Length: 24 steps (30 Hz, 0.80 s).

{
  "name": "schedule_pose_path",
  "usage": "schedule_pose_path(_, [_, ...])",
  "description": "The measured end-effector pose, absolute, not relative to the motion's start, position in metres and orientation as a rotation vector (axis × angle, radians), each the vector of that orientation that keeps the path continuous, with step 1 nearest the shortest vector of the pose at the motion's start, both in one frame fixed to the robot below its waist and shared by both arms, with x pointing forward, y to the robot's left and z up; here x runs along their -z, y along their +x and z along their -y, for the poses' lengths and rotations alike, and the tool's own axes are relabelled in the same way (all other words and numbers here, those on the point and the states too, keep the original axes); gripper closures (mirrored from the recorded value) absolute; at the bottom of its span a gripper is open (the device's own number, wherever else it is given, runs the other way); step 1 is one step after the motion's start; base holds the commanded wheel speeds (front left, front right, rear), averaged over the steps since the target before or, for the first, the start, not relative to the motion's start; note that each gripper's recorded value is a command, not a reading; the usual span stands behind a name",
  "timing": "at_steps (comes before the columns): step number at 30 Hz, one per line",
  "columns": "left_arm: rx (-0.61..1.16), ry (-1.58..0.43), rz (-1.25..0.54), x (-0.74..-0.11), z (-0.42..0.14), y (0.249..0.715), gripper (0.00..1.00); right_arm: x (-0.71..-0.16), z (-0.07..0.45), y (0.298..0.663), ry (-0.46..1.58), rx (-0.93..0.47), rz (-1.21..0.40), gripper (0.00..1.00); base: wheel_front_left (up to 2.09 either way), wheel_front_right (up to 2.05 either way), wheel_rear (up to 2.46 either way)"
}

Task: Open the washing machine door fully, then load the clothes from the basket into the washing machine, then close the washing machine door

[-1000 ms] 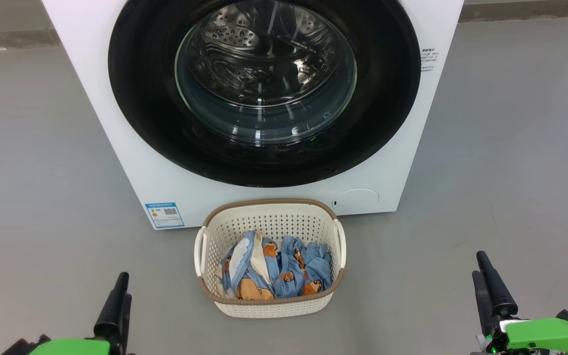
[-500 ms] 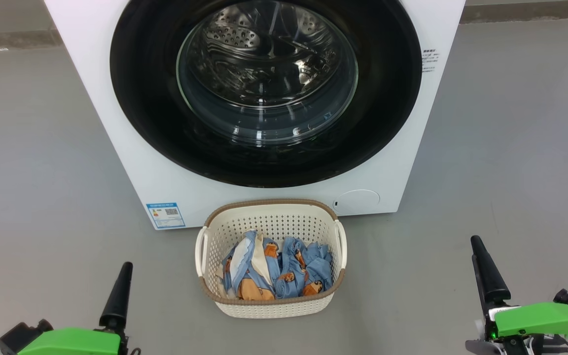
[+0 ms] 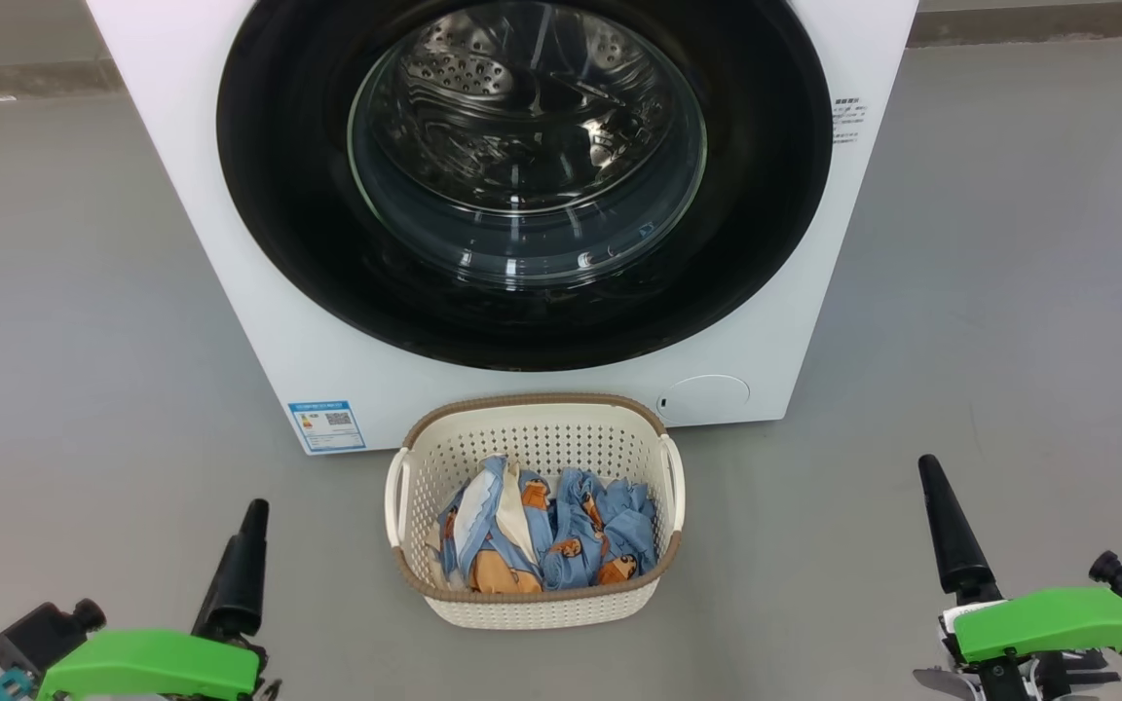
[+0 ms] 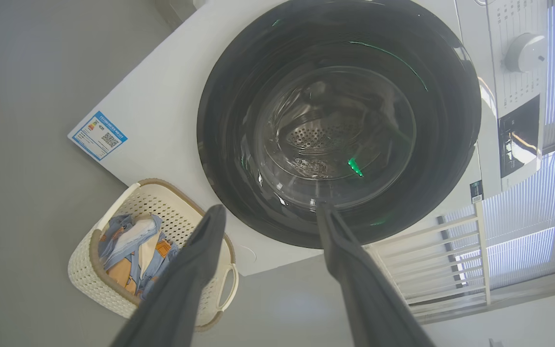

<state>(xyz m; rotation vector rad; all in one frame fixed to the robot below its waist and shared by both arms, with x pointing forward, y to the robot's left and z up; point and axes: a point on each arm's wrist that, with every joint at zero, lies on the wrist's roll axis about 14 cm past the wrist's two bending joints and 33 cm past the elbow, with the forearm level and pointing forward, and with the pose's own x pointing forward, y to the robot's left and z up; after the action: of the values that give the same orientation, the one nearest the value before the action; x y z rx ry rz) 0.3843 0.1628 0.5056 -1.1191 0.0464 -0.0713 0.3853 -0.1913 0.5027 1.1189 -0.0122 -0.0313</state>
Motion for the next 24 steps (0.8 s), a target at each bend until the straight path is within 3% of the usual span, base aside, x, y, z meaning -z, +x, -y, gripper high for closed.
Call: schedule_pose_path(24, [0.154, -0.777, -0.007, -0.517, -0.151, 0.388, 0.00, -0.525, 0.183, 0.396, 0.861, -0.026, 0.075, 0.00, 0.00, 0.00, 0.00])
